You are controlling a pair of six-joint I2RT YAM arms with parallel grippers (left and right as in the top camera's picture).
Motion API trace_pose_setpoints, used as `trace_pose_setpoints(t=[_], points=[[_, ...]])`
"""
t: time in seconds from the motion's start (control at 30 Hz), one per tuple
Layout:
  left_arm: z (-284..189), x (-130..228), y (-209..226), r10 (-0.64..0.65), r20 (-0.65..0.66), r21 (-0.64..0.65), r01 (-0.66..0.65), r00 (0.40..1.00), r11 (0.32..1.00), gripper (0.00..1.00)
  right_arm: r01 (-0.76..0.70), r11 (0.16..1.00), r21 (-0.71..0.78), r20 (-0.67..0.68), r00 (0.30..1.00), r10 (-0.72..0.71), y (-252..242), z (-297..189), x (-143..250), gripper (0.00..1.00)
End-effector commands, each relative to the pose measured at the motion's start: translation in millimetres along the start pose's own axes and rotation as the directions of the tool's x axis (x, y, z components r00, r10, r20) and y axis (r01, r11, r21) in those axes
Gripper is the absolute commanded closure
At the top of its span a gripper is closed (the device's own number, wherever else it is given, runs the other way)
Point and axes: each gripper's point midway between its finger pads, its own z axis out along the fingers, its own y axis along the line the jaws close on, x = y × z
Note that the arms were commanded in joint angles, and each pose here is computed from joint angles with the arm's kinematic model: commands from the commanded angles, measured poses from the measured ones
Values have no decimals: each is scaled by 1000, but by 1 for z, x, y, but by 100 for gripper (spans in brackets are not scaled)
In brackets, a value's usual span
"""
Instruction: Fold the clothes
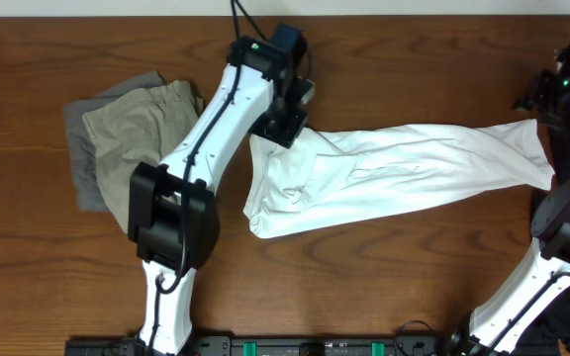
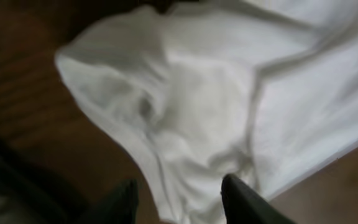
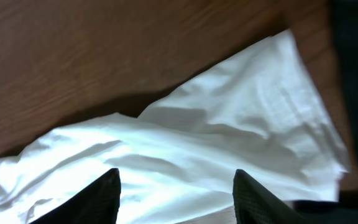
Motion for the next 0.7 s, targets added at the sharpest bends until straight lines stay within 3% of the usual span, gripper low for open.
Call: trace_pose_setpoints(t=[0.0,0.4,0.47,0.53,0.57,0.67], points=[[13,3,21,-56,22,-39,56,998,998,53,10,998,-59,-38,999,-12,5,17,8,43],[60,-13,21,-27,132,8,27,991,1000,53,3,995,-95,-48,999,-8,8,31,13,43],[63,-12,22,-27,131,7,26,991,1000,62,4,995,-95,-47,999,-8,8,31,13,43],[63,-12,22,-27,130,5,27,991,1000,87,5,996,-94,-42,999,-9,8,31,12,43],[63,-12,24,-30,130,5,29,991,1000,94,6,996,-94,-39,999,-9,8,31,11,43],[62,-10,32,-48,126,-1,48,991,999,94,7,997,-80,-34,999,-10,5,32,10,42]])
